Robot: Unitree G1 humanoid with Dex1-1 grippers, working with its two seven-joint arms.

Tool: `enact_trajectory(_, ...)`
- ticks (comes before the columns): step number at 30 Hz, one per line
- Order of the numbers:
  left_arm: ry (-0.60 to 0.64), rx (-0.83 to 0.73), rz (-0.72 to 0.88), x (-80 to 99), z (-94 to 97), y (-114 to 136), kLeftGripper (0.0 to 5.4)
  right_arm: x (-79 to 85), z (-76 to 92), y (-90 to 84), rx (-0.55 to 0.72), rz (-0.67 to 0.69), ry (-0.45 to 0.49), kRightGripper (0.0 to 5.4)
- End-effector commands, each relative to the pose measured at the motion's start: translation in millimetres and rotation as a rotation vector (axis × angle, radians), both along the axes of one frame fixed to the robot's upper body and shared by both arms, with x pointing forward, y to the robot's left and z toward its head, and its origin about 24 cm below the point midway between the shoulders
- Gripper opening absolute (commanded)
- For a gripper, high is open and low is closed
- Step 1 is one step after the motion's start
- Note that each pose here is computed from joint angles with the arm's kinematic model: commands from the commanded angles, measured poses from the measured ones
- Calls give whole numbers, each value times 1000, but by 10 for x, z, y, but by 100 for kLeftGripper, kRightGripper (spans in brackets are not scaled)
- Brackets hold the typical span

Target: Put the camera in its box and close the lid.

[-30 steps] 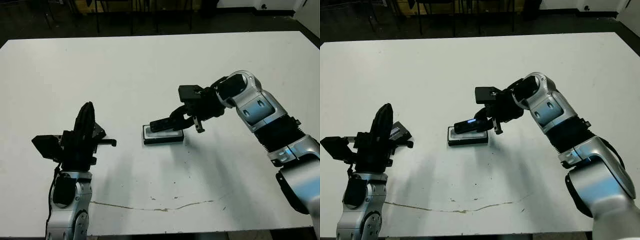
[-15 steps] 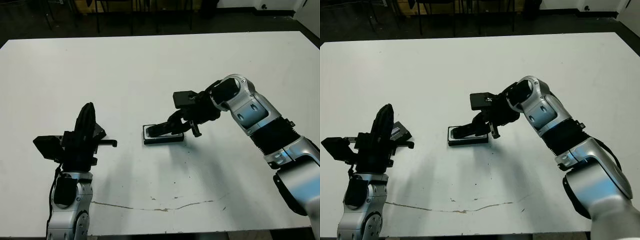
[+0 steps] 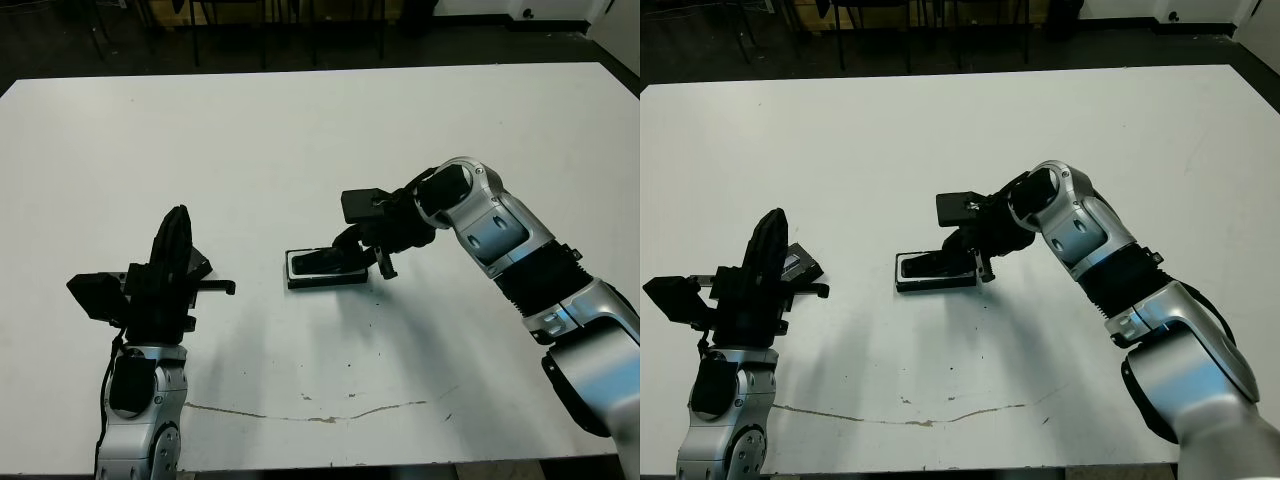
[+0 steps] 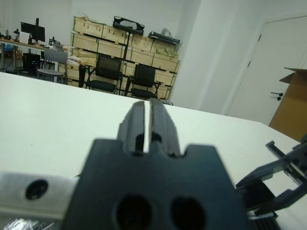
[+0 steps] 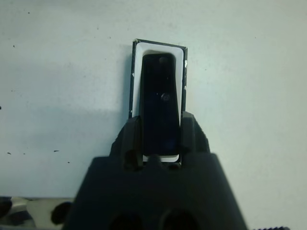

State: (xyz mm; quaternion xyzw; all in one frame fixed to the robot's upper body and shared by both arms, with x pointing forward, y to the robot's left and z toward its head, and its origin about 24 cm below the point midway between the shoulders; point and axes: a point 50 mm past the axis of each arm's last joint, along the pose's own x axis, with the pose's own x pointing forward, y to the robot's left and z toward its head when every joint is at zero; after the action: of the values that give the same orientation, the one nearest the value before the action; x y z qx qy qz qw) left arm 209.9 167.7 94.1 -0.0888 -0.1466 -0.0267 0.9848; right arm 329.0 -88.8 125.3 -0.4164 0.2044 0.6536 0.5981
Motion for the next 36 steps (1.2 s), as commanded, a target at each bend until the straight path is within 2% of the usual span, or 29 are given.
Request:
enact_trajectory(1,29,7,10,-11,-65,7,0,-51,-75,71,-4,31,48,62)
enact_trajectory(5,31,-7,9,-13,-68,-3,0,-68,-91,125,-5,33,77,62)
enact_trajectory(8,29,-1,17,-16,-70,-2,0,-82,-89,154,-16,42,62,62)
enact_trajectory(15,25,-4,13,-21,-74,13,0,-65,-103,125,-10,20,68,62)
enact_trajectory(20,28,-10,13,-19,-78,17,0,-19,8,71,12,76,8,148)
enact_trajectory(26,28,-8,10,-24,-79,19,0,56,184,-54,90,41,-44,250)
enact_trajectory(32,25,-13,7,-23,-80,19,0,76,352,-184,86,15,-143,355)
enact_trajectory(36,24,-13,7,-22,-83,21,0,73,424,-257,125,-39,-151,425)
